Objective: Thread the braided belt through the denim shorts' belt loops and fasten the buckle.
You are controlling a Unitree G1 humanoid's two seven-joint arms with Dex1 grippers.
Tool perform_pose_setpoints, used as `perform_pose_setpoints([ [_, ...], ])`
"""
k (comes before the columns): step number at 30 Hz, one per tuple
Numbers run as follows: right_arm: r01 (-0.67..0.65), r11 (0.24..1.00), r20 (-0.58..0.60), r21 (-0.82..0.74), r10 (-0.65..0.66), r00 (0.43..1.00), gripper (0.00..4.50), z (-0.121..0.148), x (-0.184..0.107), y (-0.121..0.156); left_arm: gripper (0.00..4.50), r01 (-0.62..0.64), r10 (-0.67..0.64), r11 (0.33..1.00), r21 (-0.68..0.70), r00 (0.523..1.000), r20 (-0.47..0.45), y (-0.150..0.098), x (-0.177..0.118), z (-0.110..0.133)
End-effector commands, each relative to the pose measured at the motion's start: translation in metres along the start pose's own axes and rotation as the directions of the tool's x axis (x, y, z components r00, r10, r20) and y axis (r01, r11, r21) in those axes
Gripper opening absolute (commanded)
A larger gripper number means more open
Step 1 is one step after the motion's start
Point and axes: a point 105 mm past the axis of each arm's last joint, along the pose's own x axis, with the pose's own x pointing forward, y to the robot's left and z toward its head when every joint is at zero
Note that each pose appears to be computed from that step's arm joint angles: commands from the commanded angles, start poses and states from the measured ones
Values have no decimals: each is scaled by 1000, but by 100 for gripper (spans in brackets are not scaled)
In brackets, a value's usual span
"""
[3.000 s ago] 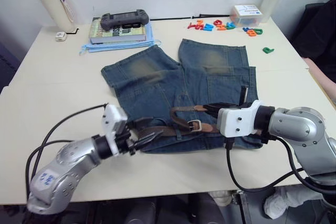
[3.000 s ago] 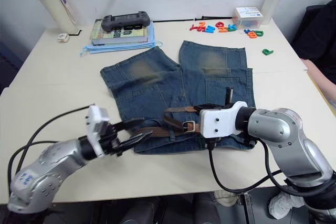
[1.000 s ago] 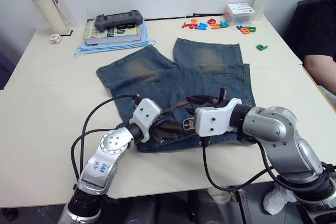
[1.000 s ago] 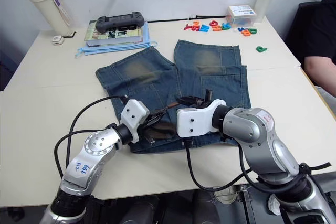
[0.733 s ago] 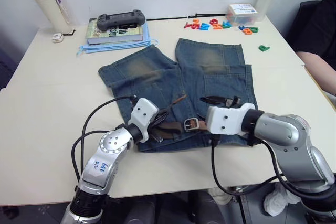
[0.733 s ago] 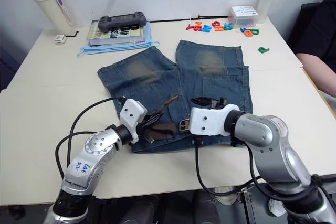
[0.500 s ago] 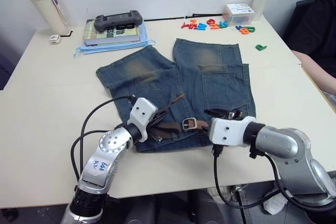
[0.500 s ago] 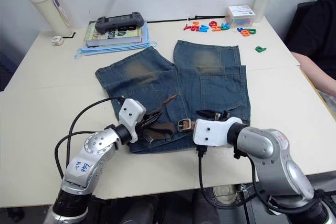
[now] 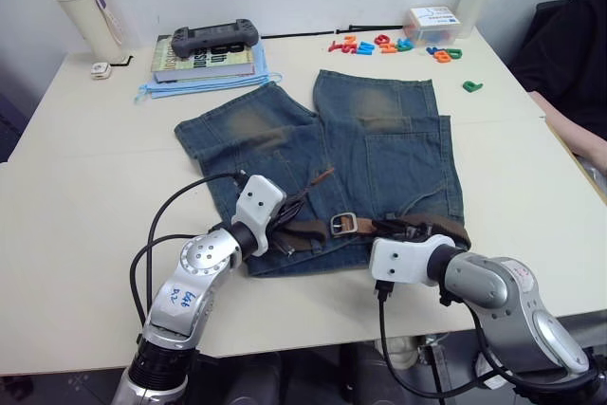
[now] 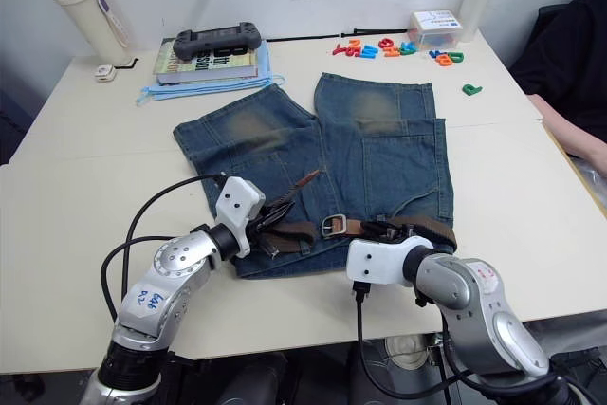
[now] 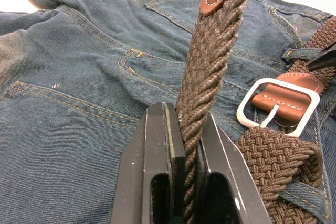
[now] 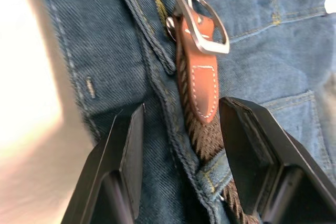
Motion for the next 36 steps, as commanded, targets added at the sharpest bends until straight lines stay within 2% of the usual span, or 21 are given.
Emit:
perform_pose_setpoints([
  [1,58,998,-53,27,-57,997,243,-6,5,-3,0,5,-6,1000,17,999,50,-2,-1,15],
  [10,123,988,-50,98,-118,992,243,2,12,-10,0,17,-18,1000,19,999,47,-2,-1,15],
  [13,126,986,-37,106,-122,992,160,6,13,-10,0,18,-18,1000,18,999,46,-2,-2,15],
  [16,141,983,-17,118,-140,990,25,12,12,-13,0,18,-19,1000,19,999,45,-3,-2,15],
  [17,145,982,-11,125,-145,989,4,13,12,-14,0,18,-19,1000,19,999,44,-3,-2,15],
  [22,183,966,-3,183,-186,983,4,16,9,-22,0,20,-21,999,30,999,42,-3,-1,16],
  [25,257,927,-19,272,-262,965,4,15,8,-35,0,14,-15,999,29,999,47,-1,0,20],
  [29,332,845,-43,420,-347,937,4,19,7,-48,0,0,0,1000,14,999,46,2,5,24],
  [36,328,722,-66,609,-366,928,4,30,10,-41,0,-43,41,998,-39,999,-29,8,10,12],
])
